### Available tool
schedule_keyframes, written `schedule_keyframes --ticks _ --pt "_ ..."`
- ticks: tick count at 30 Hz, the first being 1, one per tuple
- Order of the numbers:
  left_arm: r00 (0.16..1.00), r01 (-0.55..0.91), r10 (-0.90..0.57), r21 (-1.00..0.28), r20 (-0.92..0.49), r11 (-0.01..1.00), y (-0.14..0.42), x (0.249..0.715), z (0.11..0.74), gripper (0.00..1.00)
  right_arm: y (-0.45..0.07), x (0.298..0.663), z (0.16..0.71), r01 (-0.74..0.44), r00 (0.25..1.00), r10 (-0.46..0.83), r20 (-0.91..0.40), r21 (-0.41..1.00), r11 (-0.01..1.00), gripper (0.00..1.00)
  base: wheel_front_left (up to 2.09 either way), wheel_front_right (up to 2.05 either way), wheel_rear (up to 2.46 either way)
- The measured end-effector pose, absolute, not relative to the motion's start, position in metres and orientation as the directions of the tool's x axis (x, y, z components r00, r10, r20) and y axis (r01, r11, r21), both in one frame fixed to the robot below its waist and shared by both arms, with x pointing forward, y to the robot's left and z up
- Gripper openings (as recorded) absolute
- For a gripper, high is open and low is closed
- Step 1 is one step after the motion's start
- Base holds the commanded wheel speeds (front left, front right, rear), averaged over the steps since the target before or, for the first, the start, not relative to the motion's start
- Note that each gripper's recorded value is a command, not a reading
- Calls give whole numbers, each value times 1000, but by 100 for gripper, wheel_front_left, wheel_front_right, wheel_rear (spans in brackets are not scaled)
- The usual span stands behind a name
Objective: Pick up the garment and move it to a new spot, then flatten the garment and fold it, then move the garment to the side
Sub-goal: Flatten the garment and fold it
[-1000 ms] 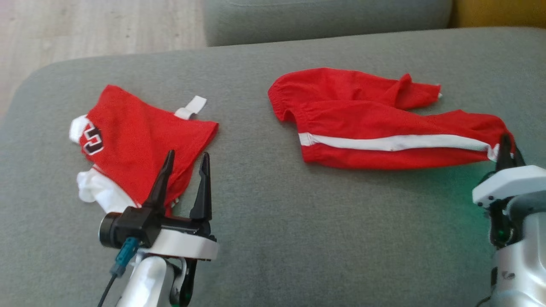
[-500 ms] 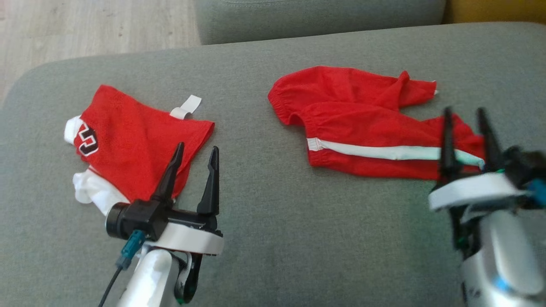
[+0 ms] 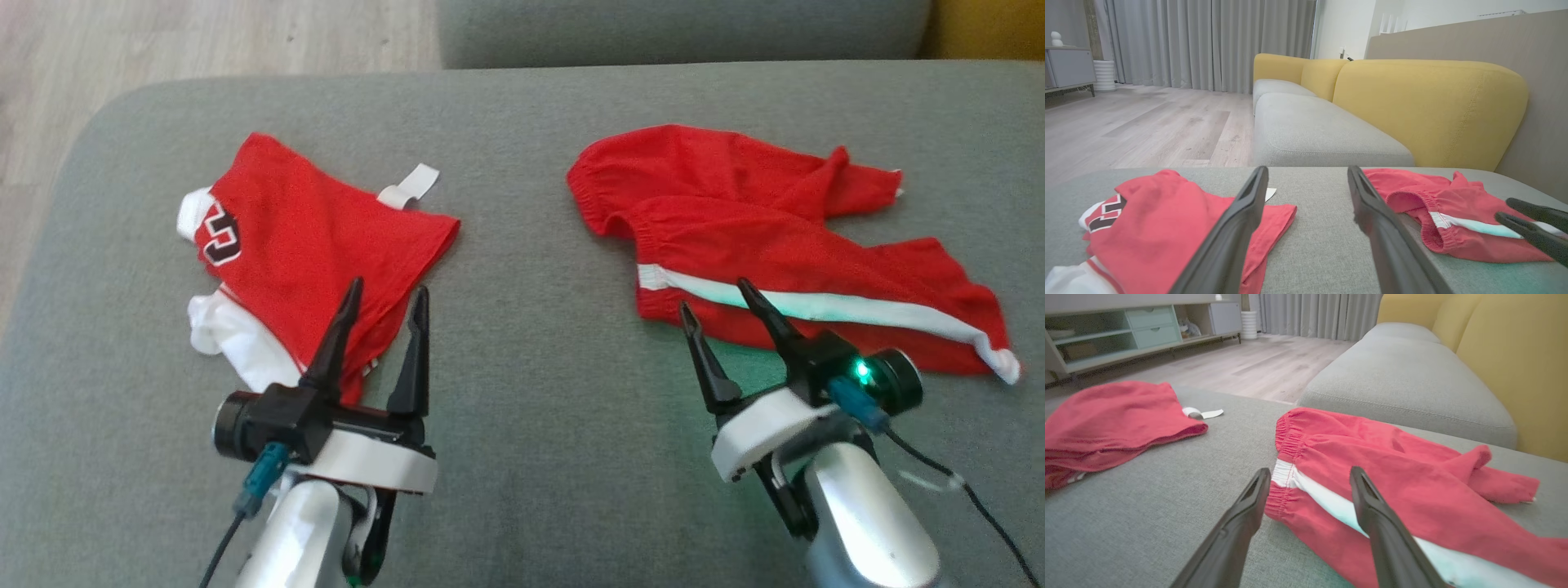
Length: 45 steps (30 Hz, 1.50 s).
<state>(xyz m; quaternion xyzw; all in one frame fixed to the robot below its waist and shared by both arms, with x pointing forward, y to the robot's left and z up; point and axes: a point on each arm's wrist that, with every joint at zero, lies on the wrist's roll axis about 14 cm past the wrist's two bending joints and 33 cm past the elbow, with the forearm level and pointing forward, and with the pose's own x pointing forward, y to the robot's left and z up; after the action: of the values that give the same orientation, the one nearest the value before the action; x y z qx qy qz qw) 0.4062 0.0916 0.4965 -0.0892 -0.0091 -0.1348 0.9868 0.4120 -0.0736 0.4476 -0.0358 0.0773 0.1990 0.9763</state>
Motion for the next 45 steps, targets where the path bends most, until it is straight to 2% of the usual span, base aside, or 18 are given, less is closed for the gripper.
schedule_keyframes --ticks 7,16,18,19,28,36,40,41,42,45 --pt "972 232 -234 -183 9 955 102 404 485 100 -58 431 423 -466 862 418 -286 -124 876 100 0 0 0" --pt "979 197 -202 -189 -7 962 113 410 480 100 -62 447 396 -481 837 387 -388 -183 857 100 0 0 0" --pt "980 191 -197 -195 -11 962 113 411 478 100 -63 449 394 -481 834 383 -397 -184 857 38 0 0 0" --pt "980 190 -196 -197 -12 962 113 411 478 100 -64 448 392 -482 833 382 -401 -183 857 0 0 0 0" --pt "977 211 -213 -196 7 958 106 415 485 100 -43 438 409 -512 828 459 -322 -99 853 0 0 0 0" --pt "969 245 -245 -181 26 952 97 414 492 100 -20 414 431 -561 803 533 -268 -38 827 0 0 0 0" --pt "968 249 -249 -176 22 952 95 411 491 100 -20 405 431 -561 799 534 -277 -25 827 2 0 0 0" --pt "968 251 -250 -176 25 952 95 412 492 100 -21 404 432 -558 802 531 -274 -26 829 90 0 0 0" --pt "967 253 -252 -176 28 951 94 412 493 100 -22 405 434 -555 805 529 -268 -24 831 100 0 0 0" --pt "963 269 -268 -171 33 948 90 412 494 100 -27 407 441 -535 820 516 -246 -10 845 100 0 0 0"
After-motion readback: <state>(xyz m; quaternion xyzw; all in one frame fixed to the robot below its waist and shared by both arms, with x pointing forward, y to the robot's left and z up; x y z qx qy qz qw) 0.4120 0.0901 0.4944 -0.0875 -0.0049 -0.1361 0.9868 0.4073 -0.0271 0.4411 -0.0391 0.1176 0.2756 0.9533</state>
